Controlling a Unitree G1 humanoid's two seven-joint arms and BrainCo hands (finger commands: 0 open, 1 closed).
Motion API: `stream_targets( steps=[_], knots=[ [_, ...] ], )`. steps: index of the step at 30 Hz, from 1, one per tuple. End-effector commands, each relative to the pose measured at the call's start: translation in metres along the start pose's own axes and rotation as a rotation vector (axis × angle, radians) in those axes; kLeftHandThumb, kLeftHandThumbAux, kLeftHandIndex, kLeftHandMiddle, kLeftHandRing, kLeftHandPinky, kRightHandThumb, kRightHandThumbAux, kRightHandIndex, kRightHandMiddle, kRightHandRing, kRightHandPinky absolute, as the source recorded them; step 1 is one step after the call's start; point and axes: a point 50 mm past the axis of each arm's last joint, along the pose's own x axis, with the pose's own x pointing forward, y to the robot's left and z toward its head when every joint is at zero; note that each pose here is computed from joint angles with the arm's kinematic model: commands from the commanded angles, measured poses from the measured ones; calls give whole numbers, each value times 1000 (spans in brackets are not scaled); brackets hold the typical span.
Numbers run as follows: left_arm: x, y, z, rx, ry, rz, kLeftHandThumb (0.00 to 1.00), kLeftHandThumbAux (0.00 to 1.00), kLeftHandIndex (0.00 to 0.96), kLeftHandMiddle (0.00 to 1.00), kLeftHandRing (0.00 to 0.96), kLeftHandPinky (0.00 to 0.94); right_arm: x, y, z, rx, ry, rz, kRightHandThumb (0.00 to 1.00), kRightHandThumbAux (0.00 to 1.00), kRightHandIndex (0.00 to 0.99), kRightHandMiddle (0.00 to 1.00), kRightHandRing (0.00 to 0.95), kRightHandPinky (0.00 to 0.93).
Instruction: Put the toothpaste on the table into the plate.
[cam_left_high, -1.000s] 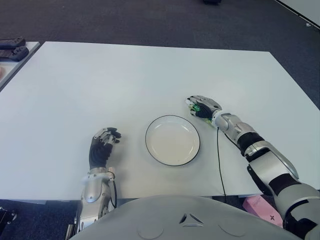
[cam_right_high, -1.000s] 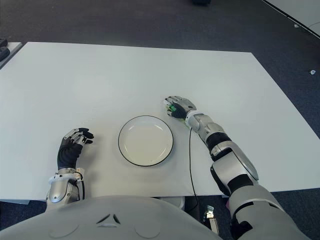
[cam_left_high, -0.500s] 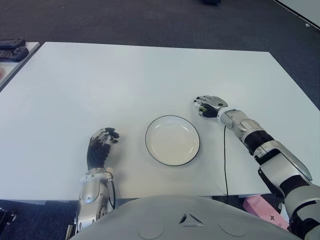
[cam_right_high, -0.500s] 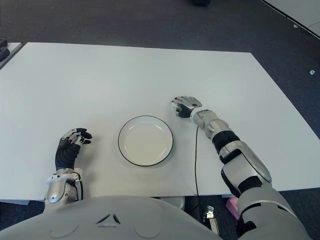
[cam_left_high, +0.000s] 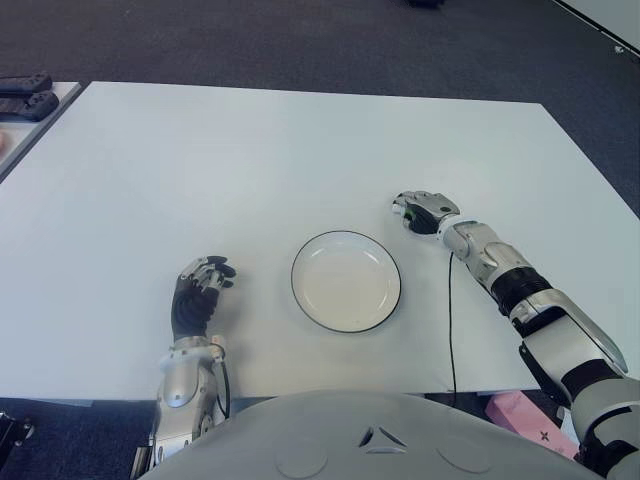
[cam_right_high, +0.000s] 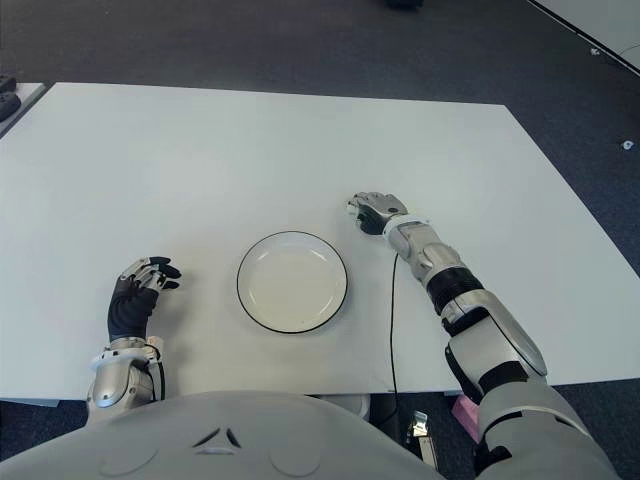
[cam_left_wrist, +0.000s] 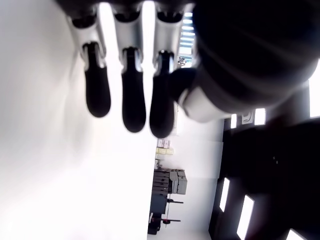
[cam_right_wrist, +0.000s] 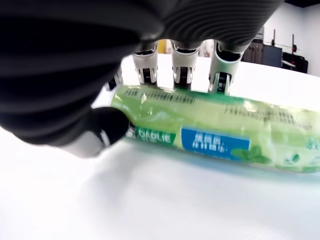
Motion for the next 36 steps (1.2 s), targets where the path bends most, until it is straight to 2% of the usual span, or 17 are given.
stream_targets(
  steps=[1,4,6,13,30,36],
  knots=[
    [-3,0,-6,6,44,19,709,723,433,522,492,472,-24,63,-16,69,76,209,831,678,468,413,456,485],
    [-3,0,-5,10,43,15,707,724,433,526,502,482,-25,62,-16,95,80,180,894,665,461,438,476,545],
    [-3,0,-5,10,40,8,706,724,432,531,511,488,-25,61,-16,102,83,171,933,653,440,484,527,618],
    [-3,0,-5,-1,45,1,706,724,432,528,503,465,-25,60,-15,100,85,168,955,651,401,518,559,755],
    [-2,1,-6,-20,62,22,711,724,432,505,487,450,-26,57,-12,161,64,119,954,656,385,528,552,784],
    [-1,1,-7,-18,58,12,711,723,432,515,487,455,-25,51,-8,200,55,72,954,656,384,528,555,805]
  ],
)
